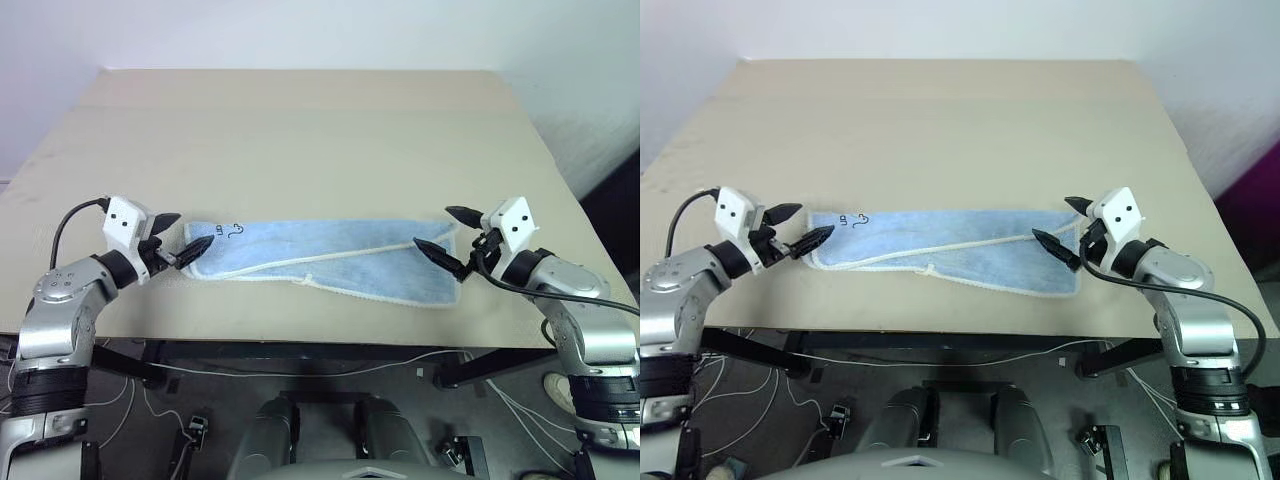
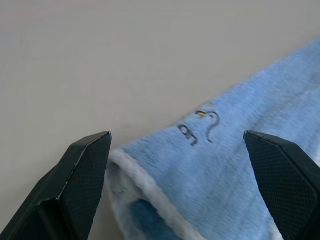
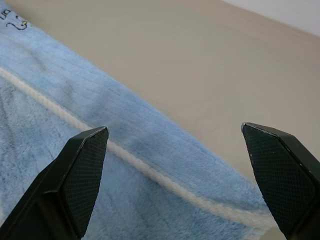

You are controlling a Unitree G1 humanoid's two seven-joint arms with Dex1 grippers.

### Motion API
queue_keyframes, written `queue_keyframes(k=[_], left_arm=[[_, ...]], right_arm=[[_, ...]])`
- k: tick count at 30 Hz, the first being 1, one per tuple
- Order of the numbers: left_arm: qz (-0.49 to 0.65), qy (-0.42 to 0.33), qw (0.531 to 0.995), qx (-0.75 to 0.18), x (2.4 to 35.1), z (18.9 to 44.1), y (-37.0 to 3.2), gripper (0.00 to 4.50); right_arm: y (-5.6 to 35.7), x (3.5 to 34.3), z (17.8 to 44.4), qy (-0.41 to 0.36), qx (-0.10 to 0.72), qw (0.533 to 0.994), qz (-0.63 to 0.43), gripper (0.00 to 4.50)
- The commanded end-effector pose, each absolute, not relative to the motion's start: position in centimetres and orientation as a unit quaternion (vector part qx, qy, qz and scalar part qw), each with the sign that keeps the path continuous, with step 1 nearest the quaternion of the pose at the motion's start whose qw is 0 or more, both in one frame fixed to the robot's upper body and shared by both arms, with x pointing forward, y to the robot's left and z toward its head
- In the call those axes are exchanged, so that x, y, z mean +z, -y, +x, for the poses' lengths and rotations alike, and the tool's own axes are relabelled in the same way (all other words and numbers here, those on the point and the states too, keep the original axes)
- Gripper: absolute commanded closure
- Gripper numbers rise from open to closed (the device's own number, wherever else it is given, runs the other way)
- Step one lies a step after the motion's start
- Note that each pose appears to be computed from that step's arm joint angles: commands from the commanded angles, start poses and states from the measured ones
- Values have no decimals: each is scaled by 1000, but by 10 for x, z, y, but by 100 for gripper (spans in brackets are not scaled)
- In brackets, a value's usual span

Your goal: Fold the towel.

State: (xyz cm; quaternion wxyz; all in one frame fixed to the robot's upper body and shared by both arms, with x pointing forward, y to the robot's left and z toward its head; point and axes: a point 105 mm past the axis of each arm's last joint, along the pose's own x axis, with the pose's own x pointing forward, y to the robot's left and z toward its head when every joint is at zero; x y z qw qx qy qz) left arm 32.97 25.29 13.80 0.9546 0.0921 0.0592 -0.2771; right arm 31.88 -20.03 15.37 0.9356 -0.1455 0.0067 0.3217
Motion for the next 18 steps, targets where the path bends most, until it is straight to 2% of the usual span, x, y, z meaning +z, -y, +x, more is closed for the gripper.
queue_keyframes(k=[1,10,18], left_arm=[[107,-42,950,-290,152,331,-249,6],[123,-34,945,-300,161,333,-246,6],[182,-70,915,-353,152,324,-251,6]], right_arm=[[201,168,314,20,315,937,-148,0],[205,171,315,26,306,940,-151,0],[205,171,323,34,291,945,-148,0]])
